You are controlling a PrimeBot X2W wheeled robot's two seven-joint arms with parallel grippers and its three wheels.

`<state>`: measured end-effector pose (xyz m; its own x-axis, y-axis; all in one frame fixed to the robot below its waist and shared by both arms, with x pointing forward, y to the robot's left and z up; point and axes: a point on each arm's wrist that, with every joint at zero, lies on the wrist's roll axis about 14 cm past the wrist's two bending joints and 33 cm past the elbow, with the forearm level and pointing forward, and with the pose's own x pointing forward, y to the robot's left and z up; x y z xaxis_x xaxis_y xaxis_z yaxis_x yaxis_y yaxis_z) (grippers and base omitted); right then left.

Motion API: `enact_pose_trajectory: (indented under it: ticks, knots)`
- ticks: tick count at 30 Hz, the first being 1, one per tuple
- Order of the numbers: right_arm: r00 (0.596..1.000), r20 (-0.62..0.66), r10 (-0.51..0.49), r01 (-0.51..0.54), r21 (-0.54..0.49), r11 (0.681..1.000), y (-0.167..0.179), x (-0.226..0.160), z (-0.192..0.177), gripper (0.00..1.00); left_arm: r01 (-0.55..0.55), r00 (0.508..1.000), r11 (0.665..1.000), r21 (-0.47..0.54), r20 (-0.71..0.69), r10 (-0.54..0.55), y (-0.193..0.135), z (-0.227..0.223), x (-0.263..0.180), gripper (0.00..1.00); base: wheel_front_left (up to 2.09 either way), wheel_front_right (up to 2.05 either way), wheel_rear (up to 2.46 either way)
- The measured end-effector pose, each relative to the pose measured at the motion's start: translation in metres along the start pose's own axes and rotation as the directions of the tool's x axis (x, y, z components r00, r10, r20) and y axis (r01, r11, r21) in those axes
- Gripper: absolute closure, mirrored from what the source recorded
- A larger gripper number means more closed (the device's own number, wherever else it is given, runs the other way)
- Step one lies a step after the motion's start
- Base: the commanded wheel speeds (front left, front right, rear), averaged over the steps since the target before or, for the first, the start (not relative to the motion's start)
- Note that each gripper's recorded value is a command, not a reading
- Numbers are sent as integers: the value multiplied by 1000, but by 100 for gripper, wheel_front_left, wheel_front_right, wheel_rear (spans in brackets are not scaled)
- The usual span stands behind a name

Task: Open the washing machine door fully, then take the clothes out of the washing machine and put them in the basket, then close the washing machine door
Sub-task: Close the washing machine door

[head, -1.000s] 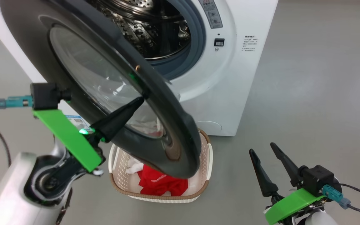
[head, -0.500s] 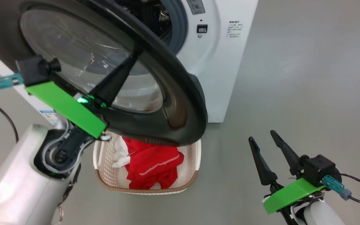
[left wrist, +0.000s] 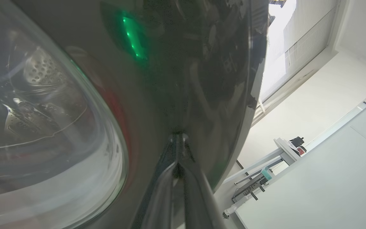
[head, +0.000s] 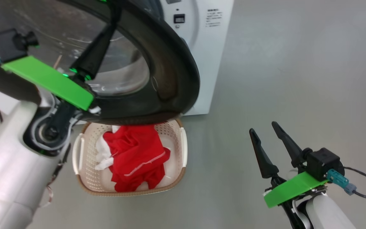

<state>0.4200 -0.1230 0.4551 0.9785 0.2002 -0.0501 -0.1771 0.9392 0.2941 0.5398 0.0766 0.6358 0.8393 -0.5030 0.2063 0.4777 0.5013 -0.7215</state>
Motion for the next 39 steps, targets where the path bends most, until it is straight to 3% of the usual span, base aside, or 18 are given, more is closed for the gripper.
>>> enact_pose_trajectory:
  ticks: [21, 35, 39]
  knots:
    - [996, 13, -86, 86, -14, 996, -32, -1, 5, 0, -11, 997, 1000, 21, 72, 9, 24, 7, 51, 100, 0, 0, 0]
    - [998, 43, -48, 49, -7, 999, -18, 5, 15, 0, -64, 998, 998, 26, 22, 64, 33, -16, 12, 100, 0, 0, 0]
    - [998, 50, -35, 35, -11, 999, -13, 5, 18, 0, -92, 996, 994, 51, 11, 91, 39, -23, -5, 93, 0, 0, 0]
